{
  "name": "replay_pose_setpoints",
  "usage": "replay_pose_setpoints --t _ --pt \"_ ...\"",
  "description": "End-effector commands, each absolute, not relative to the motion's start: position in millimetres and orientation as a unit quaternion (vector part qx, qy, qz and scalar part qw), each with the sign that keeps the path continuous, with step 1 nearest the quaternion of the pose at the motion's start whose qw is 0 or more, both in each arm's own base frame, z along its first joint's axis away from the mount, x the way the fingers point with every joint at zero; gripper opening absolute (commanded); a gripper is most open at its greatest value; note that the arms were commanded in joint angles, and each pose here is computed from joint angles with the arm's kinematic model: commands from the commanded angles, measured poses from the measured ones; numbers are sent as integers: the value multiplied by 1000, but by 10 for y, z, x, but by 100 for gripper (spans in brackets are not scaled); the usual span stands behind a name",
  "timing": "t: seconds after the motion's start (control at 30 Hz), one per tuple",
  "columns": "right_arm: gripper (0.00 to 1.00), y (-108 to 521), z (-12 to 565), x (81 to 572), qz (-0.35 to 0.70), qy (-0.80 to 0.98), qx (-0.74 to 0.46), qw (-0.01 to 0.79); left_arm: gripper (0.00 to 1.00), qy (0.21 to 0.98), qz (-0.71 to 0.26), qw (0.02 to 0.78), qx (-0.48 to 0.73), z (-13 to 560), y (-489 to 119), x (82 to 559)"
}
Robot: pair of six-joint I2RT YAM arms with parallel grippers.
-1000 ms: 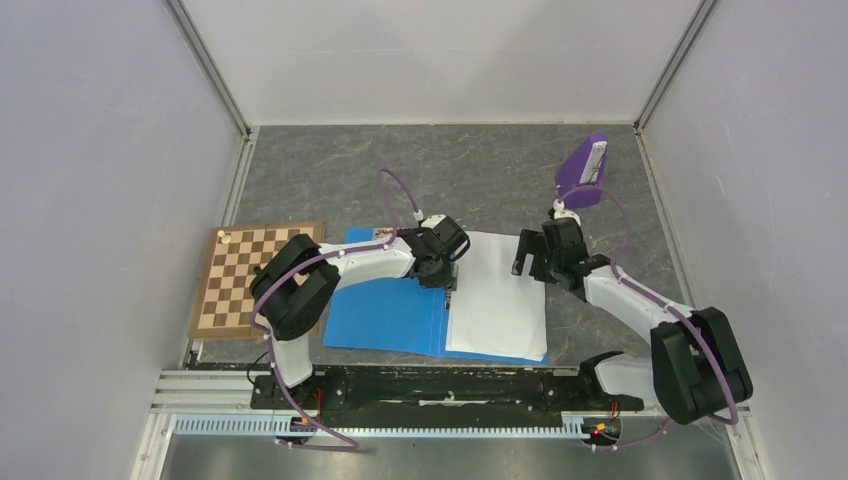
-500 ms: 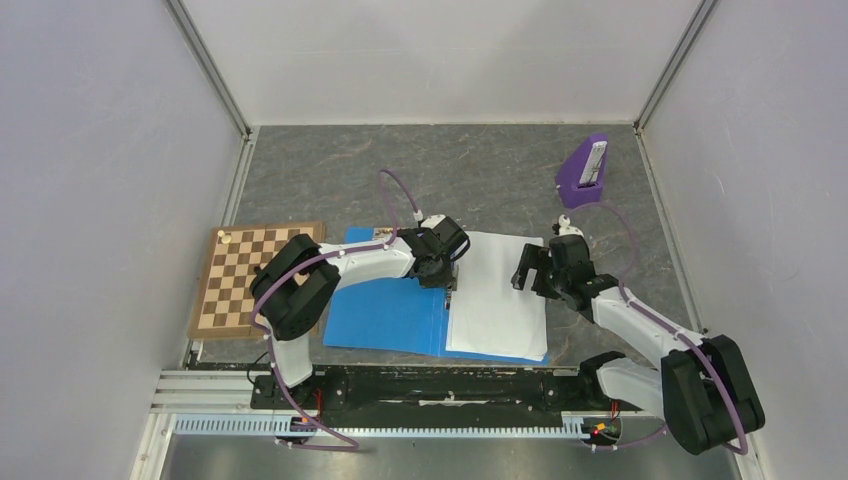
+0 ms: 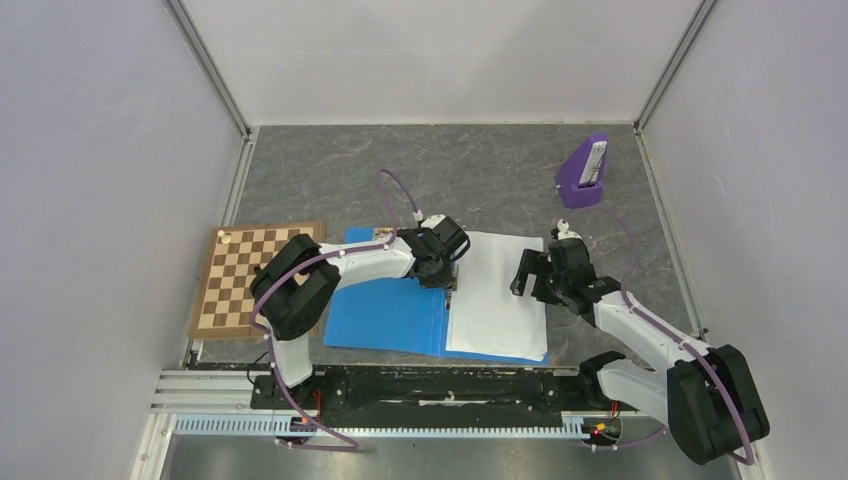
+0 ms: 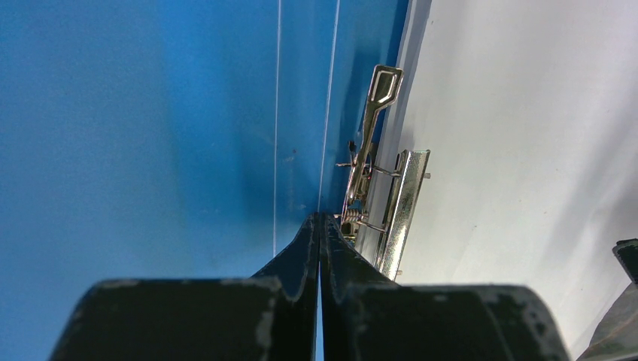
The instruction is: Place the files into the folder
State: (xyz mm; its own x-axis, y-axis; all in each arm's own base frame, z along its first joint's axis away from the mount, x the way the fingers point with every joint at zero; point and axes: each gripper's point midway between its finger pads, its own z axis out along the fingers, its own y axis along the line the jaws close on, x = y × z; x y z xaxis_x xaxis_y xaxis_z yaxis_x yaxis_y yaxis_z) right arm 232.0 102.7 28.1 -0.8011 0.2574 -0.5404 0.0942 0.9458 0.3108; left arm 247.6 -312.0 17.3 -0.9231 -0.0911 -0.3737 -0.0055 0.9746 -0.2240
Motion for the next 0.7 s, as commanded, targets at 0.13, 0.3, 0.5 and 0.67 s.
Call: replay_pose_setpoints --t 0.13,0.3,0.5,0.67 --pt "97 1086 322 2315 148 936 94 307 2 977 -104 184 -39 -6 -3145 2443" --pt "97 1119 329 2316 152 935 91 307 2 977 -104 181 -39 -20 -3151 2438" --pt "97 1183 327 2302 157 936 85 305 2 977 -105 179 -41 -37 -3157 2434" --pt "97 1239 309 2283 157 937 76 302 2 977 -105 179 -42 -47 -3152 2433"
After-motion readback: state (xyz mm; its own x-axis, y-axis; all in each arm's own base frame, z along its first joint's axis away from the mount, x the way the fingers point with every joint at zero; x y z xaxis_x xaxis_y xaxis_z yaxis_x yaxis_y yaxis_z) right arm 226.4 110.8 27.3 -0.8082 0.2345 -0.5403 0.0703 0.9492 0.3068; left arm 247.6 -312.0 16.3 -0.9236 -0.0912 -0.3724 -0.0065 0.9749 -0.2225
